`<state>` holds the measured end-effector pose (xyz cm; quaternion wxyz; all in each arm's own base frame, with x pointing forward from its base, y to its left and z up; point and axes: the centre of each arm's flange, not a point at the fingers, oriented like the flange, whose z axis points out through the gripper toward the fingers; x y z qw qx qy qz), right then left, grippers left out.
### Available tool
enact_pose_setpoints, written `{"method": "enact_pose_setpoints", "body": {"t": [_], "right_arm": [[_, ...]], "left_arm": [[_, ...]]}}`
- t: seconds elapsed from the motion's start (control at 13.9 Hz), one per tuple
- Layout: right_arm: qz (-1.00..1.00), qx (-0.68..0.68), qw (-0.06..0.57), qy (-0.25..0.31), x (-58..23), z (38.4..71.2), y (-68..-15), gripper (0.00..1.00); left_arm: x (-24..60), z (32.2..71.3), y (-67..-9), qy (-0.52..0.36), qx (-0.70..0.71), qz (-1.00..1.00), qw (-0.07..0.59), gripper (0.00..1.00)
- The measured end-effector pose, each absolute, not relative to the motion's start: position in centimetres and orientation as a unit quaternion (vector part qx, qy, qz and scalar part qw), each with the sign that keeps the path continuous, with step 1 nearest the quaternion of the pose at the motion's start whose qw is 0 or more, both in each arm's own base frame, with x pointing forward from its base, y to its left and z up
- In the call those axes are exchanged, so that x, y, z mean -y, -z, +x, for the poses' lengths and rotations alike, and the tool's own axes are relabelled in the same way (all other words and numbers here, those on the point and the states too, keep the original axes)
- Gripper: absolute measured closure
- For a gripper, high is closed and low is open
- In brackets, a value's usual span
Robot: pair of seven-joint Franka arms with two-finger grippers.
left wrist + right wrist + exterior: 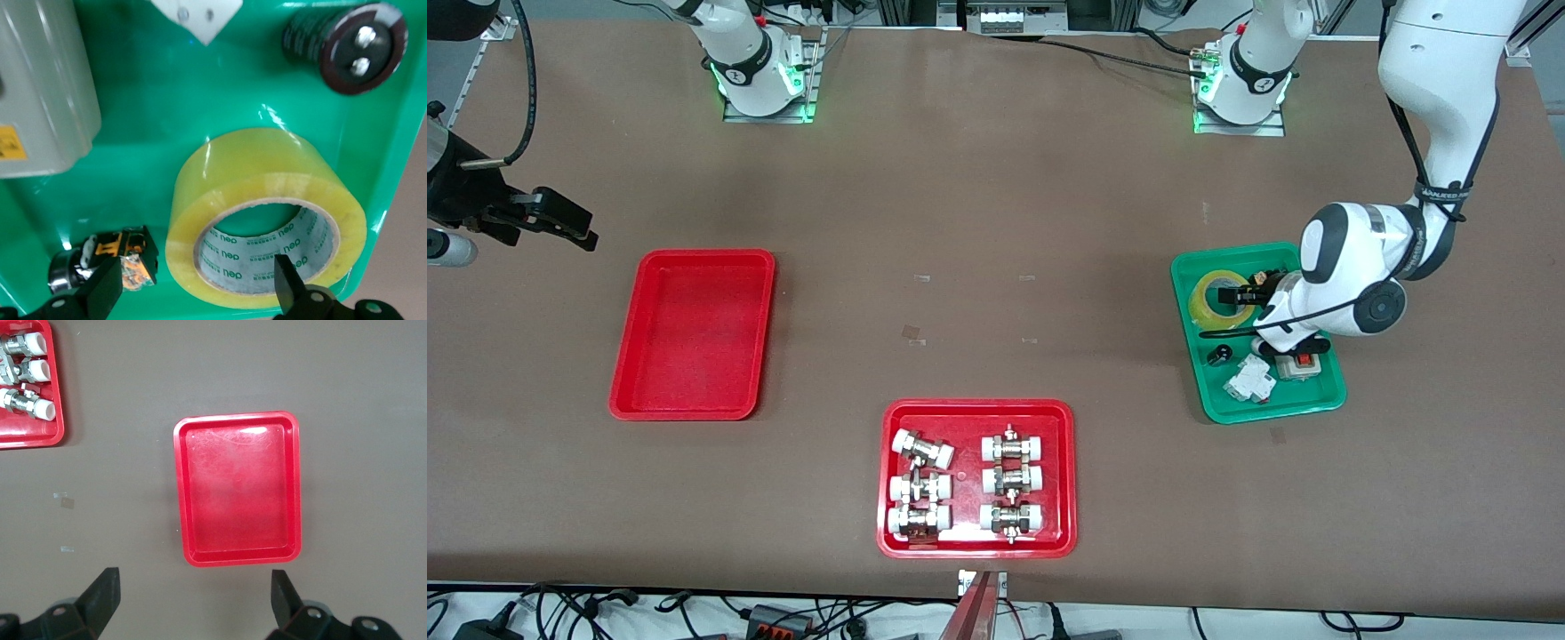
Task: Left arm passes tape to right arm into tray
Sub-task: 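Lower the left gripper and grasp the yellow tape roll's rim, then lift the tape with the left gripper and carry it toward the middle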
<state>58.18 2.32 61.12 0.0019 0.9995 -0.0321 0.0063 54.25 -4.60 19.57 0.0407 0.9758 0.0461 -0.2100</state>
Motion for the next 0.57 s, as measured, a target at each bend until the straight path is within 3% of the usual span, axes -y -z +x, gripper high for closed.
{"method": "enact_pose_setpoints", "body": {"t": [0.14, 0.57], "right_arm": [[0.999, 0.032, 0.002, -0.006, -2.31, 58.18, -61.12, 0.00], [0.999, 0.032, 0.002, -0.006, -2.31, 58.18, -61.12, 0.00]], "left_arm": [[4.69, 54.20, -19.73, 0.207, -0.048, 0.976, 0.040, 0.05], [4.48, 54.43, -20.06, 0.199, -0.050, 0.978, 0.040, 0.69]]}}
